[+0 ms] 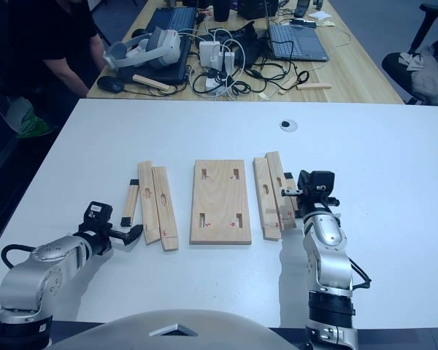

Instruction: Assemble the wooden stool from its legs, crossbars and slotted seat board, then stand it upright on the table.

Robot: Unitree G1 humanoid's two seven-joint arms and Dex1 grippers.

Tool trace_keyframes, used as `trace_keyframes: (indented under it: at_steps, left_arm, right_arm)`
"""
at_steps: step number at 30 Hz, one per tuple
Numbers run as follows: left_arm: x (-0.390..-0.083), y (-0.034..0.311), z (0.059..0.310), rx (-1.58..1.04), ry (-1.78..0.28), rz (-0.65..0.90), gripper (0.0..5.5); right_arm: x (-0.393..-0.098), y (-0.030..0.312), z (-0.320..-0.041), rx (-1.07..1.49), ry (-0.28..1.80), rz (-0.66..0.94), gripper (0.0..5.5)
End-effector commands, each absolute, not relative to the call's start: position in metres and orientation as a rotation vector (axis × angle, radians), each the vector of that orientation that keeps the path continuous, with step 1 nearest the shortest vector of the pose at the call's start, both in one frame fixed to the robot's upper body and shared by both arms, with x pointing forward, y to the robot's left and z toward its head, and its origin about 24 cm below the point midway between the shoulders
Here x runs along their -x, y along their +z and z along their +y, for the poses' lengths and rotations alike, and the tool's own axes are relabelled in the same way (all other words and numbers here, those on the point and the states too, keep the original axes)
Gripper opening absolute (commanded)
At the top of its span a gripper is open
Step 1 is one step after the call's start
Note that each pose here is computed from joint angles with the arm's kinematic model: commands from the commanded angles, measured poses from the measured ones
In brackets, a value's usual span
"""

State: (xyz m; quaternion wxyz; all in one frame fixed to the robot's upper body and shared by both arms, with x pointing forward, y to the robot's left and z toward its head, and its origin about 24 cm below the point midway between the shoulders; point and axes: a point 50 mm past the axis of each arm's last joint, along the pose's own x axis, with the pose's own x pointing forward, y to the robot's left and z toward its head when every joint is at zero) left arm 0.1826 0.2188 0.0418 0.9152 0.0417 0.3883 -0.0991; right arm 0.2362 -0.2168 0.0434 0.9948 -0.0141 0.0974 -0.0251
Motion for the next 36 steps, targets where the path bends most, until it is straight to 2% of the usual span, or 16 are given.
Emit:
trace_keyframes:
  at_steps: [1, 10, 16, 21, 27, 32, 35, 36]
  left_arm:
    - [-0.182, 0.028, 0.23, -0.077, -0.158, 0.876, 5.39]
    - [-0.17, 0.015, 0.239, -0.101, -0.255, 0.987, 3.88]
    - [-0.176, 0.007, 0.25, -0.101, -0.21, 0.975, 2.99]
    - [-0.177, 0.004, 0.248, -0.104, -0.231, 0.968, 2.23]
    - [-0.175, 0.001, 0.247, -0.1, -0.247, 0.982, 1.44]
    - [-0.183, 0.004, 0.247, -0.091, -0.217, 0.916, 1.28]
    - [-0.199, 0.017, 0.247, -0.06, -0.182, 0.791, 1.28]
    - [-0.208, 0.025, 0.248, -0.053, -0.166, 0.731, 1.28]
  right_arm:
    - [-0.242, 0.045, -0.215, 0.043, -0.041, 0.195, 0.0]
    - [-0.246, 0.049, -0.218, 0.037, -0.065, 0.167, 0.0]
    - [-0.25, 0.05, -0.218, 0.035, -0.067, 0.158, 0.0]
    - [-0.253, 0.053, -0.218, 0.04, -0.071, 0.141, 0.0]
    - [-0.264, 0.073, -0.212, 0.0, -0.088, 0.047, 0.0]
    - [-0.275, 0.096, -0.201, -0.038, -0.057, -0.024, 0.0]
    - [-0.286, 0.112, -0.202, -0.036, 0.003, -0.058, 0.0]
    - [-0.29, 0.118, -0.202, -0.036, 0.027, -0.067, 0.19]
